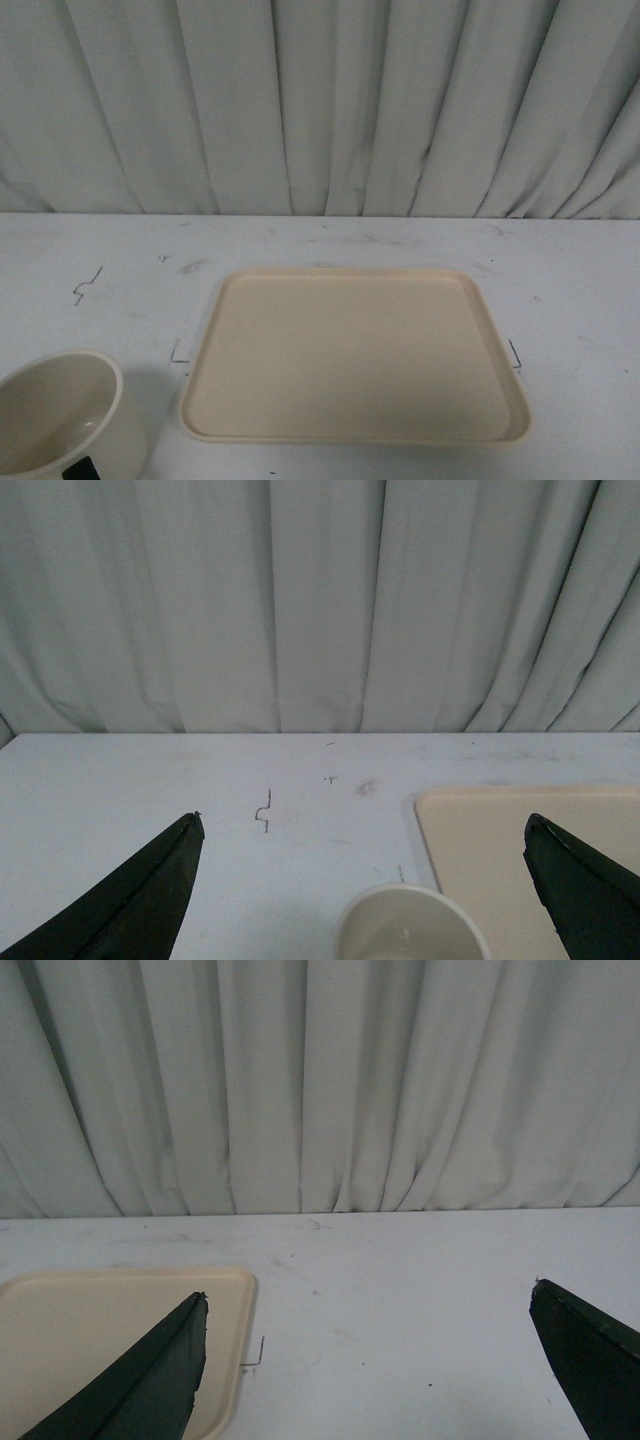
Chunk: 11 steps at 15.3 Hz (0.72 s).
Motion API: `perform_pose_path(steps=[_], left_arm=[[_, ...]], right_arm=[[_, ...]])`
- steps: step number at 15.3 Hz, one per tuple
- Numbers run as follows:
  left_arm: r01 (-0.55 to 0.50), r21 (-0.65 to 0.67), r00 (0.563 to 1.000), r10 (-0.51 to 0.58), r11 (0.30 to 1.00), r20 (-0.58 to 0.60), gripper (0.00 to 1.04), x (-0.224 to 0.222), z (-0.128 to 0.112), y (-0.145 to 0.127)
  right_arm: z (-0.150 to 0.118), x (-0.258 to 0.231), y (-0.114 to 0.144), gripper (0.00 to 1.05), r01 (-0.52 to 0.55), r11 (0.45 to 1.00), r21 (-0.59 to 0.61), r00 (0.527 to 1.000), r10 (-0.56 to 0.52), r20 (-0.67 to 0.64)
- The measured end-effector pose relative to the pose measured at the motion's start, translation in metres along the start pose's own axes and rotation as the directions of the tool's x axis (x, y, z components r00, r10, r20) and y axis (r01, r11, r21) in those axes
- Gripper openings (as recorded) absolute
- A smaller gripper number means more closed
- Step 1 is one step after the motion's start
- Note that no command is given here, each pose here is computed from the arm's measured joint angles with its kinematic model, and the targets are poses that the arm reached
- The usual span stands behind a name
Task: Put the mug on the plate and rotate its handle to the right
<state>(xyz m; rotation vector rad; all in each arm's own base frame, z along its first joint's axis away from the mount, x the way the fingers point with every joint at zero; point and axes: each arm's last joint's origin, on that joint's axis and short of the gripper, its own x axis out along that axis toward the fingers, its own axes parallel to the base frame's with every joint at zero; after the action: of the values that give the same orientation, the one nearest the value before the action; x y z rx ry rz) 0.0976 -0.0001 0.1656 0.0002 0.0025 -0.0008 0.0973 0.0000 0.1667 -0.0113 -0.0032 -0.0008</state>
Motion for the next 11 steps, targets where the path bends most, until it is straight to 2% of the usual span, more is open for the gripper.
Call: perform_pose_path(steps=[11], left_arm=[[0.000,0.000,1.000,0.000,1.000,0.000,0.98,0.0000,0.0000,0.0000]], right_arm=[[0.0000,0.0000,0.0000,0.98,0.000,1.000,0.000,1.000,0.000,0.000]])
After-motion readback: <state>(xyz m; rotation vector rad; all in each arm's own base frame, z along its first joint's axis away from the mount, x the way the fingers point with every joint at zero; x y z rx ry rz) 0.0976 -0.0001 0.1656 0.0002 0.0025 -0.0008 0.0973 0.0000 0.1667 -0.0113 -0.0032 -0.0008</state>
